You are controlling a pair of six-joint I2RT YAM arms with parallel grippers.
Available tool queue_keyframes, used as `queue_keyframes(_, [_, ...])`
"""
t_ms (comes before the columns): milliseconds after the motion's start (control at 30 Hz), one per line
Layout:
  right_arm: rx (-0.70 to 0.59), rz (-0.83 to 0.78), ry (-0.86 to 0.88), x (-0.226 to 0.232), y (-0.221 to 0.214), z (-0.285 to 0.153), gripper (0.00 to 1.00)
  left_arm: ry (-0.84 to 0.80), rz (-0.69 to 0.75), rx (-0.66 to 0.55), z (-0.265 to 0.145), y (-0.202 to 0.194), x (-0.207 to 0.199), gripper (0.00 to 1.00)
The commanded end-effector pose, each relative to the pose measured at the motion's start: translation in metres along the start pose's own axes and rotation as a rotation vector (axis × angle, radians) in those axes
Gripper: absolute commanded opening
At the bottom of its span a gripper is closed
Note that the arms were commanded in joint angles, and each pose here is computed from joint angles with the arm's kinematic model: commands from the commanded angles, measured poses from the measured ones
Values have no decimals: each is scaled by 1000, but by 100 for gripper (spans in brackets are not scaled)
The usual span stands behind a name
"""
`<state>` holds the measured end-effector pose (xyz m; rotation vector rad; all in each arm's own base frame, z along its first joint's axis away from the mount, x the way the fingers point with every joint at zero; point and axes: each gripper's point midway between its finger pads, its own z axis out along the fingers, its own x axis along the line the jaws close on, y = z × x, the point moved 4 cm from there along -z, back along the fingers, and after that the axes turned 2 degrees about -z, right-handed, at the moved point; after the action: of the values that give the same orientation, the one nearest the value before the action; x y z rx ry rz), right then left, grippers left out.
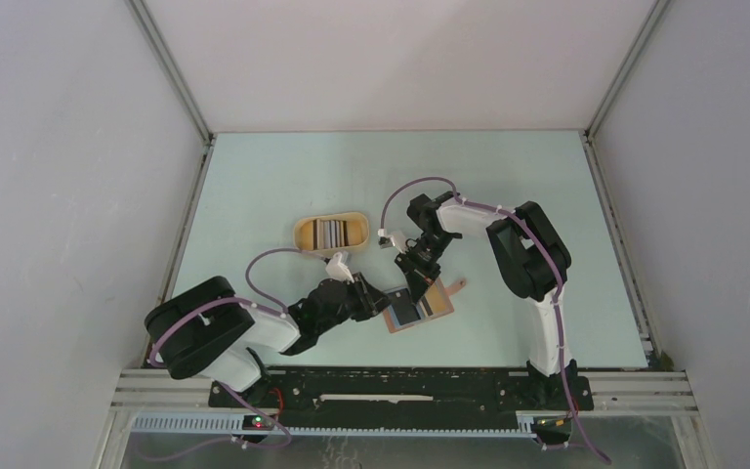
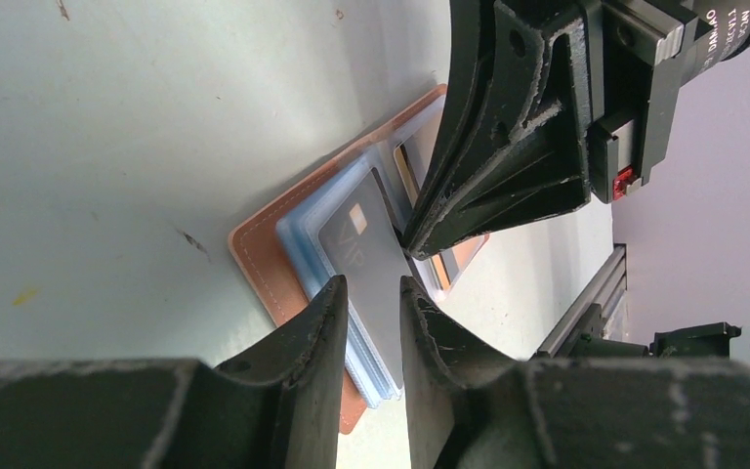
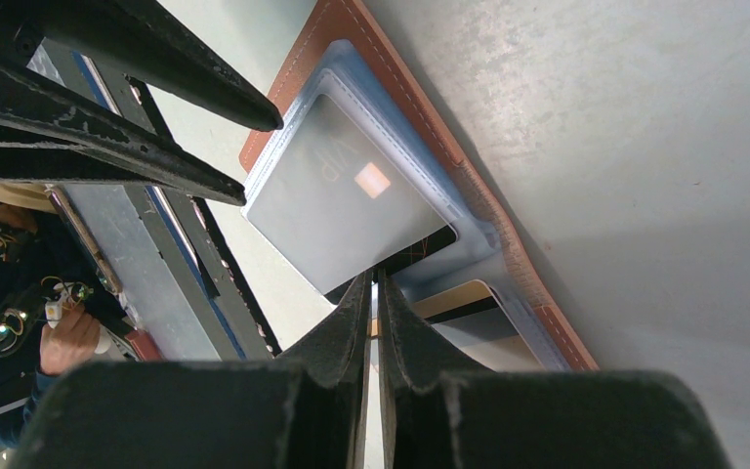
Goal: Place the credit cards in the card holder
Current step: Insert the credit card into the card holder.
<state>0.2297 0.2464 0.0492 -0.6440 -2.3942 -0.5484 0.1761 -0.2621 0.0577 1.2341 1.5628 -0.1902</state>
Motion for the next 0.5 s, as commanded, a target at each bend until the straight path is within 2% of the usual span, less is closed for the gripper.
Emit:
queue_keyframes(0, [7,-17,-16,-3,5,0,13,-54,-18,-37,6,10,-20,31])
queue_keyframes(467, [7,-19,-17,-2,5,0,13,-48,-24,-27,7,8,-19,31])
